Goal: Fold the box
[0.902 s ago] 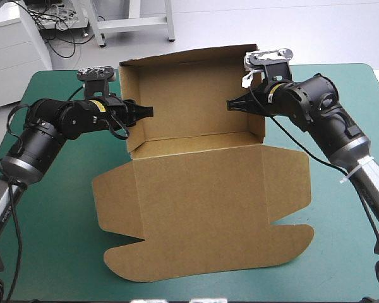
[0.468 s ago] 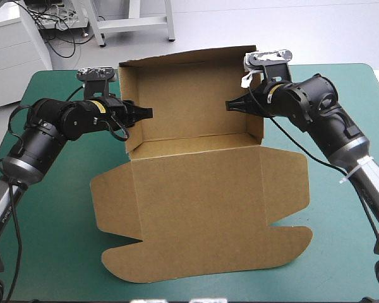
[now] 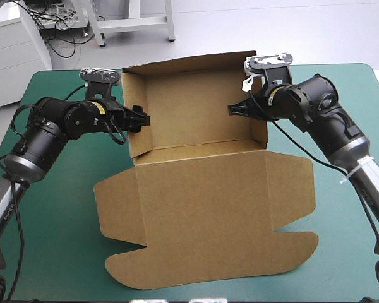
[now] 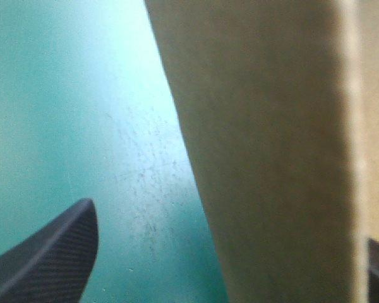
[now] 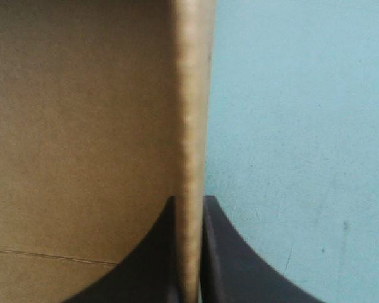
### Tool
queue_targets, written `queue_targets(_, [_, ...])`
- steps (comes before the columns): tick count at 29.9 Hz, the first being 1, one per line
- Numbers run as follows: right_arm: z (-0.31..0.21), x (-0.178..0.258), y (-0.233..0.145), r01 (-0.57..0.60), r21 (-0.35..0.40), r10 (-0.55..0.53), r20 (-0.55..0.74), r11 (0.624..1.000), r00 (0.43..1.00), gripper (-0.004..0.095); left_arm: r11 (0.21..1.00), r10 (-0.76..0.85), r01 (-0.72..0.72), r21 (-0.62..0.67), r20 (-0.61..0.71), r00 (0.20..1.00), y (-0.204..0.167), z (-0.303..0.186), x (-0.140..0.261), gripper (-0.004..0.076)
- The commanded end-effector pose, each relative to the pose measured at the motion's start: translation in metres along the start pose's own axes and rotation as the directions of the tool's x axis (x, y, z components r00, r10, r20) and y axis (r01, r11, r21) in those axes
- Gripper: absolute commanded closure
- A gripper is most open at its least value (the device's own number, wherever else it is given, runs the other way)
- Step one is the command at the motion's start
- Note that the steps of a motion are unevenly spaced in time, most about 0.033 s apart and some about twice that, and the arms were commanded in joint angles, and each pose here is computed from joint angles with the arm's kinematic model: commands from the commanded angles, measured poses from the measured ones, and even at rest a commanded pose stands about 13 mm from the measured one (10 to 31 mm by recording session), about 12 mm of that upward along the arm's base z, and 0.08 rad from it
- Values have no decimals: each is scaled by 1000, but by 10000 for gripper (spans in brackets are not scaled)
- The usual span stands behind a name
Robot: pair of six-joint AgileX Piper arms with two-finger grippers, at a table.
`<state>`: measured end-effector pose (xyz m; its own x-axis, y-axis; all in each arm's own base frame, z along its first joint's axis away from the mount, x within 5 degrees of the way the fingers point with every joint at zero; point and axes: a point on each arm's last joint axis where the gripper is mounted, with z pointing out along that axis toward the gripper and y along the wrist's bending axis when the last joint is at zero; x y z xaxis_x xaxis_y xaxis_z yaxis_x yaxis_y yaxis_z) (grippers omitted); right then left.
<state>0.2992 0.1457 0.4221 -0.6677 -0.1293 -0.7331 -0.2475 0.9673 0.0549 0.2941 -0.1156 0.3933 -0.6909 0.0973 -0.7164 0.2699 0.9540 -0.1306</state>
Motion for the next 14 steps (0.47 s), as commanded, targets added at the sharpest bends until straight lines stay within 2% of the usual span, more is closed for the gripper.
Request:
queue_targets(1, [-28, -13, -3, 3, -17, -1, 120, 1000, 993, 925, 1000, -5, 2, 20, 155, 988, -2, -21, -17, 65])
queue_targets(14, [-28, -11, -4, 3, -9, -2, 100, 1000, 995, 925, 982, -132, 122, 145, 63, 989, -13, -33, -11, 85])
